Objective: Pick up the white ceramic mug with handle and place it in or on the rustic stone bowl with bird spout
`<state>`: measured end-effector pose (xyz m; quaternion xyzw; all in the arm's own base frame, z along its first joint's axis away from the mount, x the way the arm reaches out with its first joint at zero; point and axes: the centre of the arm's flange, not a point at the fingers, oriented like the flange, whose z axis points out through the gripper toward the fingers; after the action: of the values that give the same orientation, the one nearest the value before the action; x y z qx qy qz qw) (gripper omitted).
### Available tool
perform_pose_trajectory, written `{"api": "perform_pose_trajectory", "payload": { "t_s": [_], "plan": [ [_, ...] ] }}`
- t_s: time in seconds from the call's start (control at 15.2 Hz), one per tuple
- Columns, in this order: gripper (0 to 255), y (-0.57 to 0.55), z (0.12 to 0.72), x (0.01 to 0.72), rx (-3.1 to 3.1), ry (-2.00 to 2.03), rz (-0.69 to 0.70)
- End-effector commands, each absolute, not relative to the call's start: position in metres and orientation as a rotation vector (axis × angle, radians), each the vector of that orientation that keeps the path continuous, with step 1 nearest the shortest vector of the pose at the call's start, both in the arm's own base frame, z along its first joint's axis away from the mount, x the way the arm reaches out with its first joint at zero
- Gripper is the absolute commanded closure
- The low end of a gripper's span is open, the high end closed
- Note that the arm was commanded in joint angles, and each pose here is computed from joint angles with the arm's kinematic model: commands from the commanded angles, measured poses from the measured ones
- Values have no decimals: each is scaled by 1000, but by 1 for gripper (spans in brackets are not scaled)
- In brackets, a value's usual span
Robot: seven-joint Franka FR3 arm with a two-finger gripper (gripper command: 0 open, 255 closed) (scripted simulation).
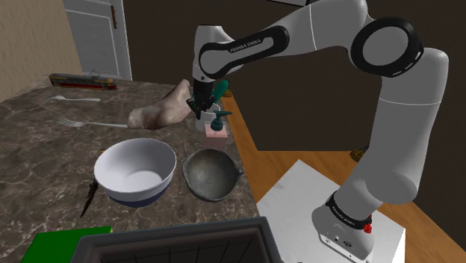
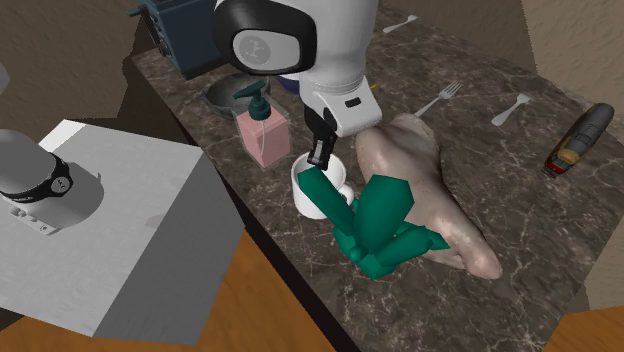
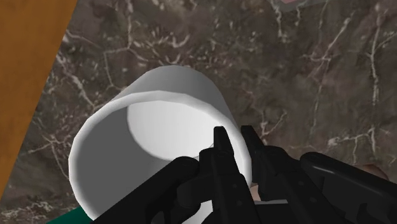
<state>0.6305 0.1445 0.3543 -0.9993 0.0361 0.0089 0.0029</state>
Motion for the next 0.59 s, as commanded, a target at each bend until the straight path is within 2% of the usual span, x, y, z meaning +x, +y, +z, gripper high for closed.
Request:
{"api": "perform_pose_trajectory", "payload": {
  "t_s": [0.0, 0.53],
  "plan": [
    [255, 144, 354, 631, -3134, 114, 30],
    [255, 144, 375, 630, -3134, 114, 30]
  ]
}}
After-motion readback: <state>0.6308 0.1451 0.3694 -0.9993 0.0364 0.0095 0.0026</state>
